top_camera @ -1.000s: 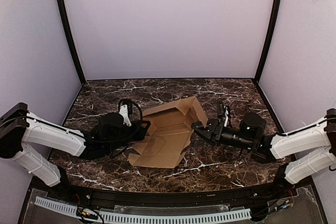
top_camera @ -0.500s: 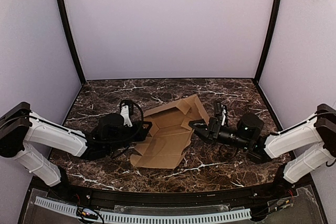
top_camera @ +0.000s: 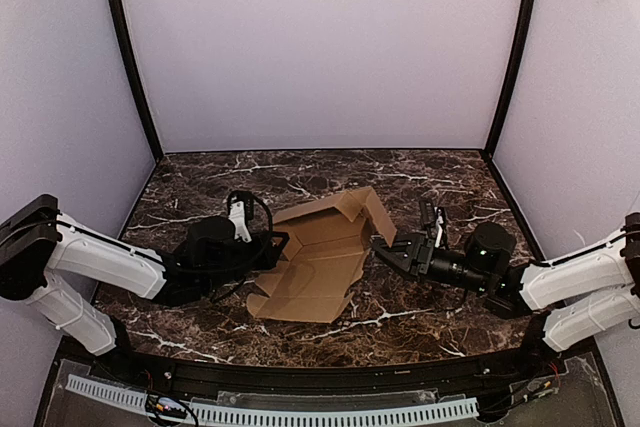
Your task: Fold the paper box
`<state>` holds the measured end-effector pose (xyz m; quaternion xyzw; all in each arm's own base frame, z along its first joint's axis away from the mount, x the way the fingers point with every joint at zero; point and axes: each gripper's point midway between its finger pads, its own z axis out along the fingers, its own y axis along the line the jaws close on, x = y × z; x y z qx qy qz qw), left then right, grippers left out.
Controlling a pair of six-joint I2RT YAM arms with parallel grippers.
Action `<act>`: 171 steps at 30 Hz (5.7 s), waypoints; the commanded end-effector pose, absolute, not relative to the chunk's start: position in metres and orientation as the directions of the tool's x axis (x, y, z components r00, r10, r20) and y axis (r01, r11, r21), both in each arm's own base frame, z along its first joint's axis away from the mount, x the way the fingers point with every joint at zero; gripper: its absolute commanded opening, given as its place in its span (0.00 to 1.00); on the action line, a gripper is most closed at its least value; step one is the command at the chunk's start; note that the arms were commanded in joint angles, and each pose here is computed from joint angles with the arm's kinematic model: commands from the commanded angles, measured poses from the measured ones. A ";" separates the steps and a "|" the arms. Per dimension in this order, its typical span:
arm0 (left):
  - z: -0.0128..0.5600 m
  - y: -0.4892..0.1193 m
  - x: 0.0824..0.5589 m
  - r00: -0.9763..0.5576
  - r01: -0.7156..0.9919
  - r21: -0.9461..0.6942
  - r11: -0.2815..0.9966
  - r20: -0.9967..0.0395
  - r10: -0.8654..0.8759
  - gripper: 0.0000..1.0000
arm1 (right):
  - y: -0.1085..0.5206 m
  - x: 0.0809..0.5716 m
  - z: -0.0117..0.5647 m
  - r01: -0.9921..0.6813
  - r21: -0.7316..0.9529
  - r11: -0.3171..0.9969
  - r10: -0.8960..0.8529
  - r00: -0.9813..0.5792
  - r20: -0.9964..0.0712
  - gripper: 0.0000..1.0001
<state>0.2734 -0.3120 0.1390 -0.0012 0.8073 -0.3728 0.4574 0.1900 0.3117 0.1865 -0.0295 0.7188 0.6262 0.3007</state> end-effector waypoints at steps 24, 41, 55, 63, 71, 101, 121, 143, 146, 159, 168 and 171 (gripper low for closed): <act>0.152 -0.295 0.271 -0.525 0.407 -0.494 0.769 -0.815 -0.246 0.00 | 0.277 0.172 0.278 -0.798 0.369 0.477 -0.024 -0.431 -0.902 0.60; 0.156 -0.291 0.269 -0.513 0.419 -0.468 0.779 -0.829 -0.222 0.00 | 0.320 0.163 0.283 -0.887 0.344 0.309 -0.181 -0.410 -0.894 0.50; 0.153 -0.292 0.270 -0.510 0.420 -0.443 0.792 -0.837 -0.198 0.00 | 0.339 0.180 0.267 -0.863 0.361 0.352 -0.194 -0.445 -0.874 0.41; 0.150 -0.295 0.270 -0.517 0.426 -0.433 0.794 -0.837 -0.179 0.01 | 0.356 0.184 0.253 -0.864 0.323 0.387 -0.238 -0.432 -0.870 0.38; 0.144 -0.291 0.276 -0.527 0.382 -0.412 0.827 -0.833 -0.171 0.00 | 0.371 0.190 0.239 -0.844 0.251 0.474 -0.268 -0.410 -0.872 0.37; 0.134 -0.283 0.285 -0.570 0.282 -0.353 0.892 -0.809 -0.140 0.00 | 0.388 0.260 0.174 -0.473 0.026 0.881 -0.221 -0.458 -0.861 0.38; 0.122 -0.299 0.285 -0.628 0.290 -0.380 0.878 -0.768 -0.125 0.45 | 0.406 0.267 0.162 -0.448 -0.016 0.894 -0.239 -0.445 -0.863 0.00; 0.121 -0.267 0.246 -0.677 0.364 -0.306 0.880 -0.736 0.024 0.81 | 0.380 0.307 0.137 -0.501 -0.084 0.861 -0.292 -0.352 -0.889 0.00; 0.123 -0.256 0.238 -0.676 0.381 -0.273 0.883 -0.734 0.064 0.83 | 0.379 0.307 0.142 -0.546 -0.069 0.835 -0.276 -0.306 -0.911 0.00; 0.177 -0.248 0.228 -0.580 0.484 -0.228 0.845 -0.807 0.115 0.79 | 0.394 0.267 0.151 -0.817 -0.113 0.566 -0.235 -0.029 -0.971 0.00; 0.179 -0.290 0.235 -0.581 0.564 -0.290 0.773 -0.805 0.122 0.62 | 0.400 0.243 0.144 -0.882 -0.153 0.445 -0.092 0.125 -0.988 0.00; 0.180 -0.306 0.238 -0.581 0.594 -0.308 0.743 -0.803 0.132 0.52 | 0.404 0.245 0.132 -0.887 -0.143 0.440 -0.100 0.110 -0.989 0.00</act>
